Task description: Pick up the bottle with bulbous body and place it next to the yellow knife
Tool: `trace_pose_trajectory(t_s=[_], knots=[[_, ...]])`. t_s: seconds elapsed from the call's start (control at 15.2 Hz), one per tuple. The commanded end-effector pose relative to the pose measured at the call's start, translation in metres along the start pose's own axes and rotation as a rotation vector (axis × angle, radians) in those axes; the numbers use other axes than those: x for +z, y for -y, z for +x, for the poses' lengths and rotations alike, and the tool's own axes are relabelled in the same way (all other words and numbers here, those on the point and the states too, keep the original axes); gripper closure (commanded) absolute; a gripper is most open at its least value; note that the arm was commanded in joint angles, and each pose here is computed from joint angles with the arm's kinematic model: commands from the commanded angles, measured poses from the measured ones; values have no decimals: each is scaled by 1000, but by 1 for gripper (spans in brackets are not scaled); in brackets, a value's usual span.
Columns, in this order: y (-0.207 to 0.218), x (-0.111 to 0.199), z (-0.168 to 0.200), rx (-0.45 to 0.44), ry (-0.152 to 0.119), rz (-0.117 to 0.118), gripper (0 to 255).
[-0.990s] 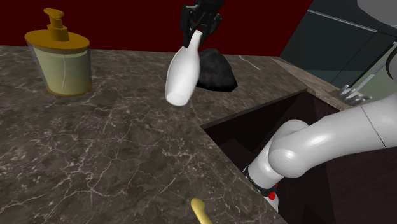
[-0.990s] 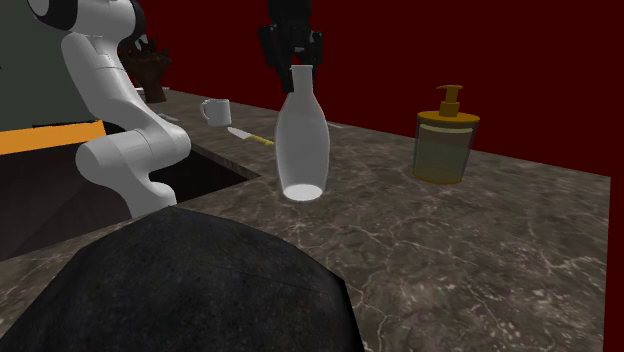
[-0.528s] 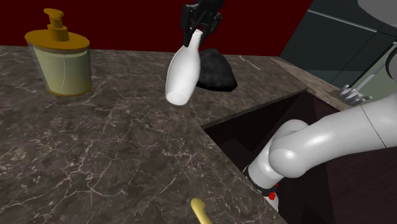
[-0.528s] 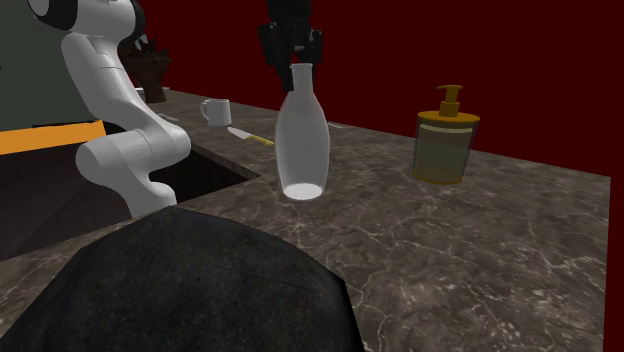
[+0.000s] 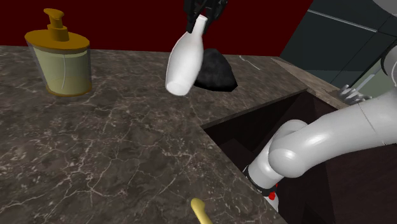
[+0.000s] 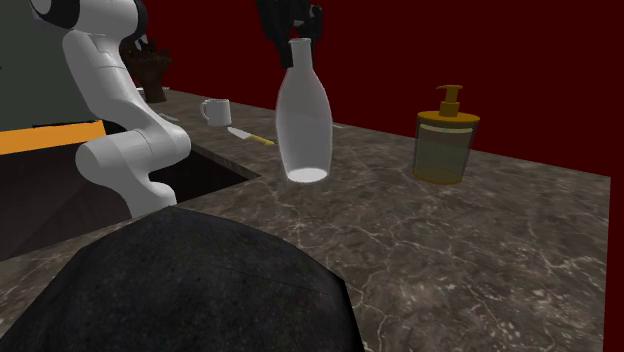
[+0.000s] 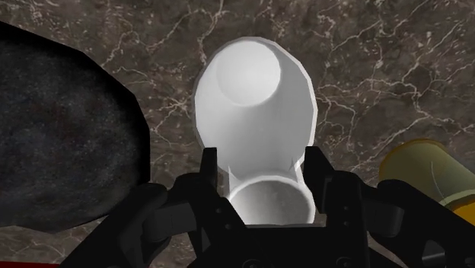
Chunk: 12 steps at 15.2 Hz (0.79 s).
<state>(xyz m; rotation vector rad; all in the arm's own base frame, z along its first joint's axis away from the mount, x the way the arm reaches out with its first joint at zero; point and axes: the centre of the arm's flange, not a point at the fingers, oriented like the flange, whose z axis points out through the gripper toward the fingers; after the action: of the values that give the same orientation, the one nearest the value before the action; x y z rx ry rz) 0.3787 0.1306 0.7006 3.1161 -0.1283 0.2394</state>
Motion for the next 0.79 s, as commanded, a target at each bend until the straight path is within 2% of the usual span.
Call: trace_pose_trajectory(t_s=[0.0, 0.4, 0.73], knots=[[0, -11, 2, 0, 0, 0, 255], [0, -40, 6, 0, 0, 0, 255], [55, -46, -30, 0, 0, 0, 255]])
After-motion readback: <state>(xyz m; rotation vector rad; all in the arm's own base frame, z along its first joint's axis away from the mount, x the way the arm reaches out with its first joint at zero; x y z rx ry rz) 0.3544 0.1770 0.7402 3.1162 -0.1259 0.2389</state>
